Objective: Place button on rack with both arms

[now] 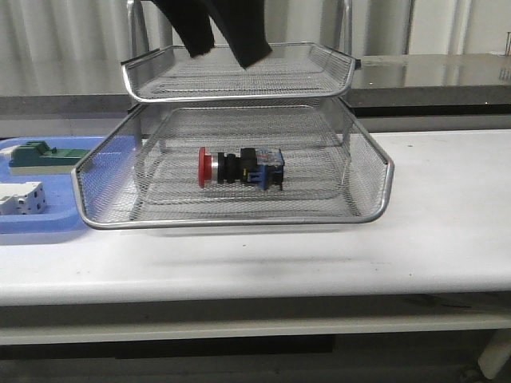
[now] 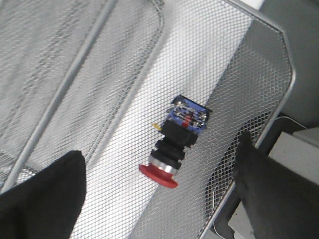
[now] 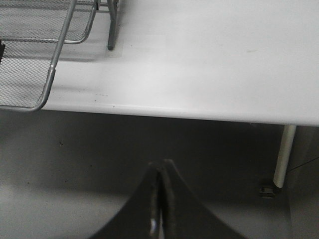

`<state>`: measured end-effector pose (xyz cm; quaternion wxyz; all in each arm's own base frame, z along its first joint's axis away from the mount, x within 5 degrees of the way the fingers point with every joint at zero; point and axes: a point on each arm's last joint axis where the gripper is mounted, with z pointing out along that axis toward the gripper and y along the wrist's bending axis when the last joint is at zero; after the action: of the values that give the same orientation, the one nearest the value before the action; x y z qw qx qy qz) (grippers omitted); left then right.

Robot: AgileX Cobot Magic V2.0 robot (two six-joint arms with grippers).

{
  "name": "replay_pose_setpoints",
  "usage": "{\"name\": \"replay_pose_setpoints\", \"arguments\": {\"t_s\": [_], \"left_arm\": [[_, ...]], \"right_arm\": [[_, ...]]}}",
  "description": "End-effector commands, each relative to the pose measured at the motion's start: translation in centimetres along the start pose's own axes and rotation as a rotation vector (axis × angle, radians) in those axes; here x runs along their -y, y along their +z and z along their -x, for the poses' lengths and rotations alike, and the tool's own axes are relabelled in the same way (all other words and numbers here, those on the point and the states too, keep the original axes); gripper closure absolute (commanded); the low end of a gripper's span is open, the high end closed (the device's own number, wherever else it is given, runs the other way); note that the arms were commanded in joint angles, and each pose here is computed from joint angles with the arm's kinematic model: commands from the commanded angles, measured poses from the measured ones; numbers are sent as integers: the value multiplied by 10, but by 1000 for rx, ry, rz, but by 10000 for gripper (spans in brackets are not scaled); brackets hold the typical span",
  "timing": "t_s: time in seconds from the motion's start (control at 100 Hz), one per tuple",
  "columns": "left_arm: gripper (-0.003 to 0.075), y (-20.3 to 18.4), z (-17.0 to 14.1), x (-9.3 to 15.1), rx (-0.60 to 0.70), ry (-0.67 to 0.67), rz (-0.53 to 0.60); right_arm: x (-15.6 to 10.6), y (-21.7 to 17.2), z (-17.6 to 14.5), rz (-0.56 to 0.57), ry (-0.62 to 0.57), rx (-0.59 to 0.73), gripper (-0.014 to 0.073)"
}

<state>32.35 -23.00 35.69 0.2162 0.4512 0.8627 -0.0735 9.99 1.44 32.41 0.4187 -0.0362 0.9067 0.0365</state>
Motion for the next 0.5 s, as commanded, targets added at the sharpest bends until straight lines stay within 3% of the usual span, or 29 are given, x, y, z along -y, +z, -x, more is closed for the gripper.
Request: {"name": "replay_pose_setpoints", "arguments": {"t_s": [0.0,0.25,0.49], "left_arm": [[153,-57,-7,-5,101,-48,45],[190,-113,-42,-35,183,-180,153],[195,-142,-108,-51,166,-345,249]], "right_arm": [[0,-6,11,0,-10,86,663],[0,-6,11,0,-10,86,663],[0,-6,11,0,-10,86,663]]}}
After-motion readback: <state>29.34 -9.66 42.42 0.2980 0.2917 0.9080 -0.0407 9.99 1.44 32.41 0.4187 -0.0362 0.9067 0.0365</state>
